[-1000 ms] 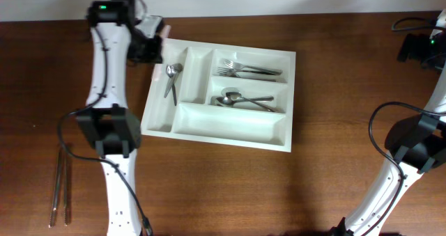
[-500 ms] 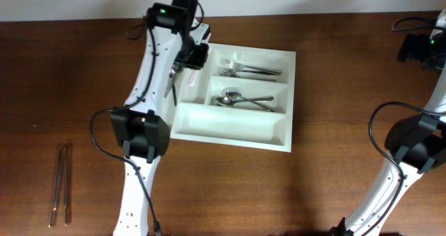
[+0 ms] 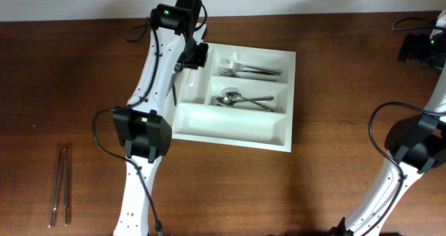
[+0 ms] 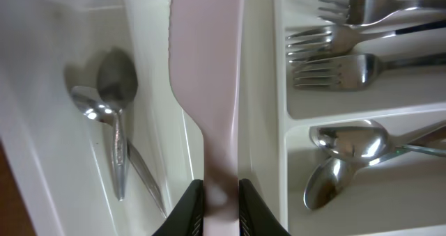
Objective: Pack container
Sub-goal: 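Lower the knife into the narrow middle compartment and open the gripper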
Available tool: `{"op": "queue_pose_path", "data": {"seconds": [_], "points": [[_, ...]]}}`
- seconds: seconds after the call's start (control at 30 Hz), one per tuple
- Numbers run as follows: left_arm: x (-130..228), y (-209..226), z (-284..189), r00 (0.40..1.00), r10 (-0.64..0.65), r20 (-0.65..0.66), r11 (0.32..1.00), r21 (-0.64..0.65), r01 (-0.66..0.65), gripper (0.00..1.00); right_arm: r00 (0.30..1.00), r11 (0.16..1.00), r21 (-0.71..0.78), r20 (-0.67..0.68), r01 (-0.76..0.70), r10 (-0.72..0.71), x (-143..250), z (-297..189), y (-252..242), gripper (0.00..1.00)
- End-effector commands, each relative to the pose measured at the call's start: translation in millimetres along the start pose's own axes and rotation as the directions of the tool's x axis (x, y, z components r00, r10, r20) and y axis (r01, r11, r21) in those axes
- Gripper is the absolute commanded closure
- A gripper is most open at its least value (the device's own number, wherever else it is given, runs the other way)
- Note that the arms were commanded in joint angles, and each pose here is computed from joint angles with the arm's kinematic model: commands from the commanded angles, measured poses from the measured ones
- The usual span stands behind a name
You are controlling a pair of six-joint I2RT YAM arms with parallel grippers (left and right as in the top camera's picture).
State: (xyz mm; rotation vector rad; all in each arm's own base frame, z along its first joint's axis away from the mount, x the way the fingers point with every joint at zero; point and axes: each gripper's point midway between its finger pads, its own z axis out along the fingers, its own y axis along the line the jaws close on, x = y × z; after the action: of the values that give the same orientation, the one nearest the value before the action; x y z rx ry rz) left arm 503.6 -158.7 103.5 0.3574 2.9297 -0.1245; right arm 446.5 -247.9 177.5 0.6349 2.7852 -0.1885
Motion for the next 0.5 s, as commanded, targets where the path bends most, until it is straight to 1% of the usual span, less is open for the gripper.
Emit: {"op": "queue_pose_path", "data": {"seconds": [0.0, 0.1, 0.47], "points": [[4.5, 3.5, 21.4, 0.998, -0.041, -0.042, 0.999, -0.007, 0.041, 0.98, 1.000, 1.000, 0.003, -0.006, -0.004, 0.004, 0.2, 3.6, 1.7, 0.01], [6.9, 3.4, 28.1, 0.996, -0.071, -0.057, 0.997, -0.007, 0.071, 0.98, 1.000, 1.000, 0.003, -0.006, -0.004, 0.004, 0.3, 3.6, 1.7, 0.01], [18.1, -2.8, 30.8, 0.992, -0.066, -0.106, 0.998, 0.004, 0.067, 0.98, 1.000, 1.000, 0.003, -0.006, -0.004, 0.004, 0.2, 3.6, 1.7, 0.01]]}}
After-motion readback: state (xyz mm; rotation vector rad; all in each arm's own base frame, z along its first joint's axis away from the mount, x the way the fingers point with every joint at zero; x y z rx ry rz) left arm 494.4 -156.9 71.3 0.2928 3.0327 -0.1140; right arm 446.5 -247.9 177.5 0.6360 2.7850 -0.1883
